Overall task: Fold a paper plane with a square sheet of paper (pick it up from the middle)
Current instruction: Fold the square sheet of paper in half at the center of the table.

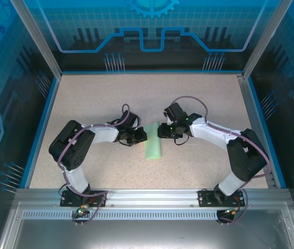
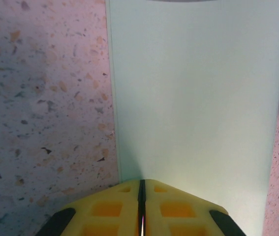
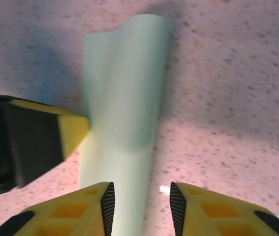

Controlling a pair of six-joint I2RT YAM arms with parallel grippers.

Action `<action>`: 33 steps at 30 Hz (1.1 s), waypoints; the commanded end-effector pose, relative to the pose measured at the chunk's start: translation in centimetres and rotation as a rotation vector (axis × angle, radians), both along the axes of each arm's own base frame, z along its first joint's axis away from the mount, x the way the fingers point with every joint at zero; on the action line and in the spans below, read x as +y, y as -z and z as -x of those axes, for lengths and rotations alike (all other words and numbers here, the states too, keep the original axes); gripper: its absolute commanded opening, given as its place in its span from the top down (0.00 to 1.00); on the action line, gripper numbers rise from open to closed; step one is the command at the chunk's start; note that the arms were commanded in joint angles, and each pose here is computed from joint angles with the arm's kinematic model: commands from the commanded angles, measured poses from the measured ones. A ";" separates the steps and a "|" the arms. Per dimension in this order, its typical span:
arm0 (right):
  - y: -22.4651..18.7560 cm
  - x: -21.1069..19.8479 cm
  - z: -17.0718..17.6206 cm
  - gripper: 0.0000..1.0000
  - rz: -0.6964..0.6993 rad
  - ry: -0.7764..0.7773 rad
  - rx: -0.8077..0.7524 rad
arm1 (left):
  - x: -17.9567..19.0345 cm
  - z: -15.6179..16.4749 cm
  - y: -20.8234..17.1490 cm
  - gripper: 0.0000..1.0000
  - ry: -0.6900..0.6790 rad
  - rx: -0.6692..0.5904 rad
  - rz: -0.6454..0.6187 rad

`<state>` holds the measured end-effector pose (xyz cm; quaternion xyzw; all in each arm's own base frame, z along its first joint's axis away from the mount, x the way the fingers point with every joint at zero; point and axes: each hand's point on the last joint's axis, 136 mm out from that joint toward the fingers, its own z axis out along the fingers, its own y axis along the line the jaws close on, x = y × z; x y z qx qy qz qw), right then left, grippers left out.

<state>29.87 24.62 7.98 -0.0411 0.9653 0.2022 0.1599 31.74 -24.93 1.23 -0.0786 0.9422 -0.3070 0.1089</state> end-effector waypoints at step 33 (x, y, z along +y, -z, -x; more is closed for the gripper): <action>7.9 0.6 2.3 0.74 -0.014 -0.058 0.182 | 2.9 2.2 3.5 0.88 -0.001 0.091 -0.189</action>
